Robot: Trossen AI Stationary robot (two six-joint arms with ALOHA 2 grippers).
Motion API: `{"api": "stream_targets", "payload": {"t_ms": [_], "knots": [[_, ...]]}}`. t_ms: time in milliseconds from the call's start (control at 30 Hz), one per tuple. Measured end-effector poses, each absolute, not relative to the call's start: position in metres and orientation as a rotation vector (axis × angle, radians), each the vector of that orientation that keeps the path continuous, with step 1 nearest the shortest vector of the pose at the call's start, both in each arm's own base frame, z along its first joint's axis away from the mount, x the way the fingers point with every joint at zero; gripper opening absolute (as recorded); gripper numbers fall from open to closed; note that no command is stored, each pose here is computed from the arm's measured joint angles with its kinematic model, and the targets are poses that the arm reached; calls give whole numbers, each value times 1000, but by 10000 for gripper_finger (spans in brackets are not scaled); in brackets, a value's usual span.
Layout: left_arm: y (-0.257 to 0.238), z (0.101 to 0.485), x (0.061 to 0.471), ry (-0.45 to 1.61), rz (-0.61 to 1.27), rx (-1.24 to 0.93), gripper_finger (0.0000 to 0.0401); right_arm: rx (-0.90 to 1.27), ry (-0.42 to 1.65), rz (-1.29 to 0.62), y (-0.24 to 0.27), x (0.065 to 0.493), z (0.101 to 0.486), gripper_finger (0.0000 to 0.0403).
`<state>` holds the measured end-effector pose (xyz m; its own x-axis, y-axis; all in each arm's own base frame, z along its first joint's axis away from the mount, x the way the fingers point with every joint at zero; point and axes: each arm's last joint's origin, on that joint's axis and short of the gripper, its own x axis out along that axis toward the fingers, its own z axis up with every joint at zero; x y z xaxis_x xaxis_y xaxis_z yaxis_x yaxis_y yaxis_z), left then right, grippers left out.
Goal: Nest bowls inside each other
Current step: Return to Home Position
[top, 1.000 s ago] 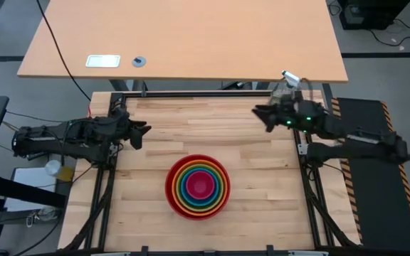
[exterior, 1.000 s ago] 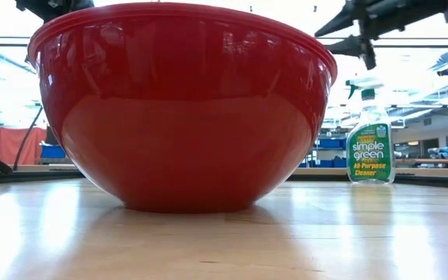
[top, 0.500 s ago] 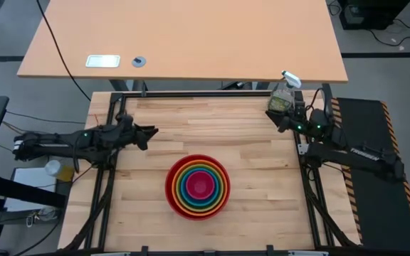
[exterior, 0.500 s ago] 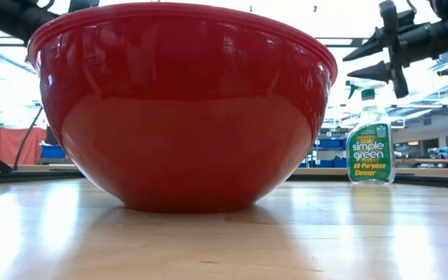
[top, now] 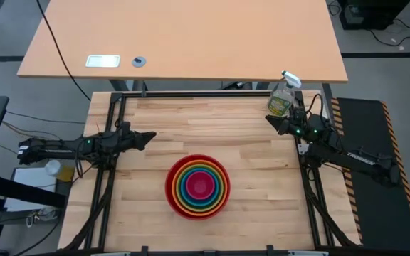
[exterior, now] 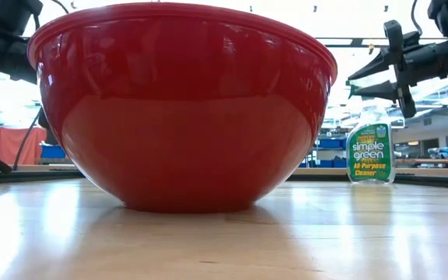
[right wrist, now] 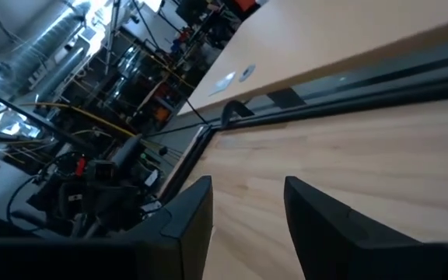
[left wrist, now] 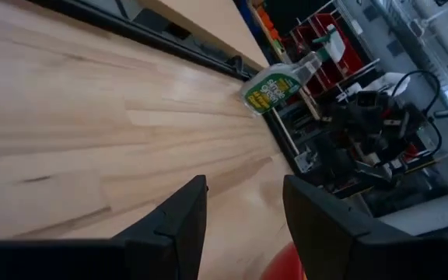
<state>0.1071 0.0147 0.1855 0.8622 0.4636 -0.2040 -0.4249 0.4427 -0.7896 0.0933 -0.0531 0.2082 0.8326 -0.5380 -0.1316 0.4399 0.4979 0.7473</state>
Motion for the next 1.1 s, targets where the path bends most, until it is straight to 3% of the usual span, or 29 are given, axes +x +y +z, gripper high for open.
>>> {"api": "stream_targets", "payload": {"t_ms": [333, 700, 1100], "knots": [[14, 159, 108, -147, 450, -1048, 172, 926, -231, -501, -54, 98, 197, 167], [10, 178, 109, -242, 257, -931, 171, 827, -503, -327, -52, 94, 225, 166], [10, 159, 109, -62, 350, -917, 171, 950, -293, -532, -57, 97, 197, 166]]}}
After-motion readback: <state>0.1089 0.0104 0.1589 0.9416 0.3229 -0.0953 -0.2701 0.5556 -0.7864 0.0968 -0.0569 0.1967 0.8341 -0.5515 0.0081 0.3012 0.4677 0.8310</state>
